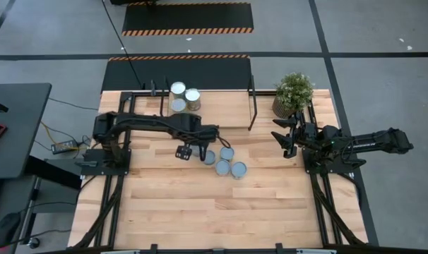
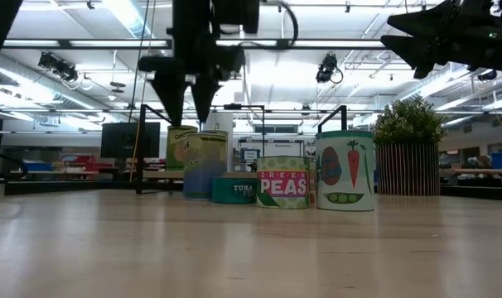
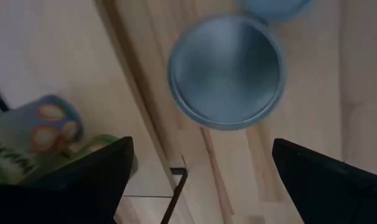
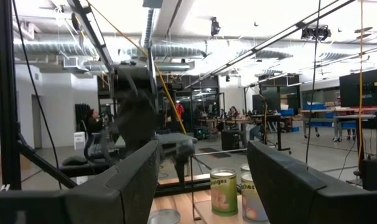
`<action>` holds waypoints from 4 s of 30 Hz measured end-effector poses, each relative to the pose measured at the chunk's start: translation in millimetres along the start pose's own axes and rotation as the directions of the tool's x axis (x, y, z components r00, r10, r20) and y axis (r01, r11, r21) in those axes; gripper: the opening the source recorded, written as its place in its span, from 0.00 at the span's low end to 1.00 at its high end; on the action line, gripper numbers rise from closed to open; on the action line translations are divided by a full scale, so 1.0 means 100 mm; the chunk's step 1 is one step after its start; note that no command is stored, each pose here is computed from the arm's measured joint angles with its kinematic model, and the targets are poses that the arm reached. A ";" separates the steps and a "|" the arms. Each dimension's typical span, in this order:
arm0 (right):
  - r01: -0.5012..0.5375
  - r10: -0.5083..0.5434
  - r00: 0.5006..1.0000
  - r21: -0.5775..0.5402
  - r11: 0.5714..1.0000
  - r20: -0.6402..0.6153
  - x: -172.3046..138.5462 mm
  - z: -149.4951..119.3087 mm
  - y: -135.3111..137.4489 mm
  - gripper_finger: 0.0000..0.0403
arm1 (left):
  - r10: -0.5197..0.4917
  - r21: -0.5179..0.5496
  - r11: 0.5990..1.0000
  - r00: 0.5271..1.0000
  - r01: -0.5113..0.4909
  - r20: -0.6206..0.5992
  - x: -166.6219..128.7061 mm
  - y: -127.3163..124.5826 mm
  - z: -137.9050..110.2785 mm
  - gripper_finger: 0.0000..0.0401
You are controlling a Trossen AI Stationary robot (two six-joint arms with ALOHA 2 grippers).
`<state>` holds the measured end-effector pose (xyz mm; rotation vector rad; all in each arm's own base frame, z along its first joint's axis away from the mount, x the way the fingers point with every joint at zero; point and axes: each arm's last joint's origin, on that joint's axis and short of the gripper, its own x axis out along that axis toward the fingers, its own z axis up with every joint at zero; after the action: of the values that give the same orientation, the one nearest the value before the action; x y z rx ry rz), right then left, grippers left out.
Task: Pick and place cans onto a shelf
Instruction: Put the canned peas on the shelf
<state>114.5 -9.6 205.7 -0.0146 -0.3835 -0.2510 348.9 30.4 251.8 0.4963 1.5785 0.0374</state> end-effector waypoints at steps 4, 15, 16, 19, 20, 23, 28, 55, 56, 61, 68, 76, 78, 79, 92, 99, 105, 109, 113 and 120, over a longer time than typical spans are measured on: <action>0.000 0.000 1.000 0.000 1.000 0.000 0.00 0.00 0.00 0.62 | -0.010 0.072 0.997 0.999 0.014 -0.051 0.15 0.01 0.05 0.97; 0.000 0.000 1.000 -0.001 1.000 0.002 0.00 0.00 0.00 0.62 | 0.006 0.186 0.982 0.997 0.009 -0.079 0.38 0.04 0.16 0.97; 0.000 0.000 1.000 -0.001 1.000 0.002 0.00 0.00 0.00 0.62 | 0.009 0.191 0.982 0.998 0.004 -0.065 0.38 0.04 0.18 0.97; 0.000 0.000 1.000 -0.003 1.000 0.003 0.00 0.00 0.00 0.62 | 0.002 0.225 0.974 0.999 0.009 -0.047 0.37 0.01 0.20 0.97; -0.001 0.001 1.000 -0.003 1.000 0.003 0.00 0.00 0.00 0.62 | 0.000 0.236 0.972 0.999 0.012 -0.050 0.37 -0.01 0.20 0.97; 0.000 0.000 1.000 -0.003 1.000 0.003 0.00 0.00 0.00 0.62 | -0.034 0.265 0.963 0.999 0.040 -0.027 0.36 -0.04 0.22 0.97; 0.000 0.000 1.000 -0.003 1.000 0.003 0.00 0.00 0.00 0.62 | -0.038 0.255 0.966 0.999 0.034 0.011 0.35 -0.05 0.26 0.97; -0.001 0.001 1.000 -0.001 1.000 0.003 0.00 0.00 0.00 0.62 | -0.112 0.092 0.989 0.994 0.112 -0.005 0.63 -0.09 0.38 0.97; 0.000 0.000 1.000 -0.001 1.000 0.003 0.00 0.00 0.00 0.62 | -0.109 0.079 0.991 0.994 0.109 -0.005 0.62 -0.08 0.38 0.97; -0.001 0.001 1.000 -0.001 1.000 0.003 0.00 0.00 0.00 0.62 | -0.106 0.066 0.992 0.994 0.107 -0.004 0.62 -0.08 0.38 0.89; -0.001 0.001 1.000 -0.001 1.000 0.003 0.00 0.00 0.00 0.62 | -0.107 0.040 0.993 0.994 0.107 -0.006 0.61 -0.08 0.37 0.78; -0.001 0.001 1.000 -0.003 1.000 0.003 0.00 0.00 0.00 0.62 | -0.105 -0.099 0.990 0.994 0.104 -0.003 0.47 0.10 0.34 0.82; -0.001 0.001 1.000 -0.003 1.000 0.003 0.00 0.00 0.00 0.62 | -0.092 -0.163 0.982 0.996 0.094 0.019 0.40 0.22 0.34 0.81; 0.000 0.000 1.000 -0.002 1.000 0.003 0.00 0.00 0.00 0.62 | -0.084 -0.201 0.976 0.996 0.090 0.035 0.37 0.28 0.34 0.80; 0.000 0.000 1.000 -0.001 1.000 0.003 0.00 0.00 0.00 0.62 | -0.068 -0.635 0.769 0.997 0.076 0.037 0.41 0.92 0.04 0.81; 0.000 0.000 1.000 -0.003 1.000 0.003 0.00 0.00 0.00 0.62 | -0.094 -0.679 0.731 0.996 0.071 0.002 0.52 1.09 -0.13 0.81; 0.000 0.000 1.000 -0.003 1.000 0.003 0.00 0.00 0.00 0.62 | -0.103 -0.655 0.750 0.995 0.088 0.015 0.52 1.11 -0.14 0.85; 0.000 0.000 1.000 -0.003 1.000 0.003 0.00 0.00 0.00 0.62 | -0.104 -0.653 0.753 0.994 0.089 0.016 0.52 1.11 -0.14 0.88; 0.000 0.000 1.000 -0.003 1.000 0.003 0.00 0.00 0.00 0.62 | -0.099 -0.637 0.766 0.995 0.085 0.013 0.52 1.11 -0.14 0.88; 0.000 0.000 1.000 -0.003 1.000 0.003 0.00 0.00 0.00 0.62 | -0.046 -0.625 0.781 0.999 0.017 -0.030 0.52 1.12 -0.14 0.88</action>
<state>114.4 -9.5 206.0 -0.0177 -0.3864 -0.2513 367.9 152.4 239.7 -0.0616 1.5060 0.5384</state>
